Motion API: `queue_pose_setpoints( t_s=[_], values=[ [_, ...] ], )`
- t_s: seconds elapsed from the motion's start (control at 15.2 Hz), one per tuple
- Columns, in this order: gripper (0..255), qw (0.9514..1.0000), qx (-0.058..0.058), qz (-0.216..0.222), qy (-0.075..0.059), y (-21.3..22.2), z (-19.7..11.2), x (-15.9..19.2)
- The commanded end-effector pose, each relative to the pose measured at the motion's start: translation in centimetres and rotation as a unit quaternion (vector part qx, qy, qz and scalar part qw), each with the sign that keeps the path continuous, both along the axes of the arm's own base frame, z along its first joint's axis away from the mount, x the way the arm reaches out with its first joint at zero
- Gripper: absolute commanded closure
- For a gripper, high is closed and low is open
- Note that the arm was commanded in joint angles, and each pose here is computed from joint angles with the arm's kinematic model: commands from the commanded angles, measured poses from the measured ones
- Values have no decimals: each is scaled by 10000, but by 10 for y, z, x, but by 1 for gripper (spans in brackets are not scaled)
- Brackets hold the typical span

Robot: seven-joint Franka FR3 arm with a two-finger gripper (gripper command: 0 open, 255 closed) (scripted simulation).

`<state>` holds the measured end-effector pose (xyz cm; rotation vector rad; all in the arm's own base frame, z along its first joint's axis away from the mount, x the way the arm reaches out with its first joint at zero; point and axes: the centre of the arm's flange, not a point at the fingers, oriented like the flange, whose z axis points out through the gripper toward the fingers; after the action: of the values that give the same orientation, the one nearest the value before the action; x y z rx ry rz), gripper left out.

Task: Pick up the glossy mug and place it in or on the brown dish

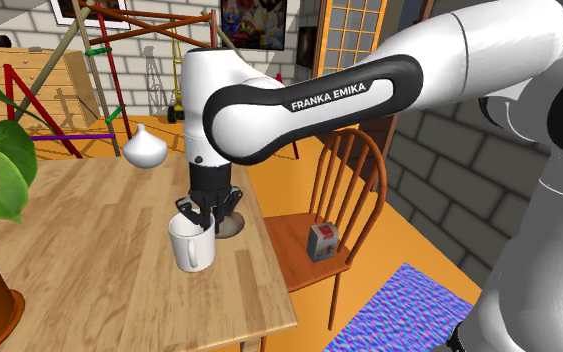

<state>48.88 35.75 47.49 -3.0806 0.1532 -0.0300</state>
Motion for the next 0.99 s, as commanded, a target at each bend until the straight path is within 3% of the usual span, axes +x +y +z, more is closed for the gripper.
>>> queue_pose_setpoints(
  t_s=[0.0,0.92],
  values=[
    [255,10000,1,3,-1,-18,1,20],
    [255,10000,1,3,-1,-144,20,153]
  ],
)
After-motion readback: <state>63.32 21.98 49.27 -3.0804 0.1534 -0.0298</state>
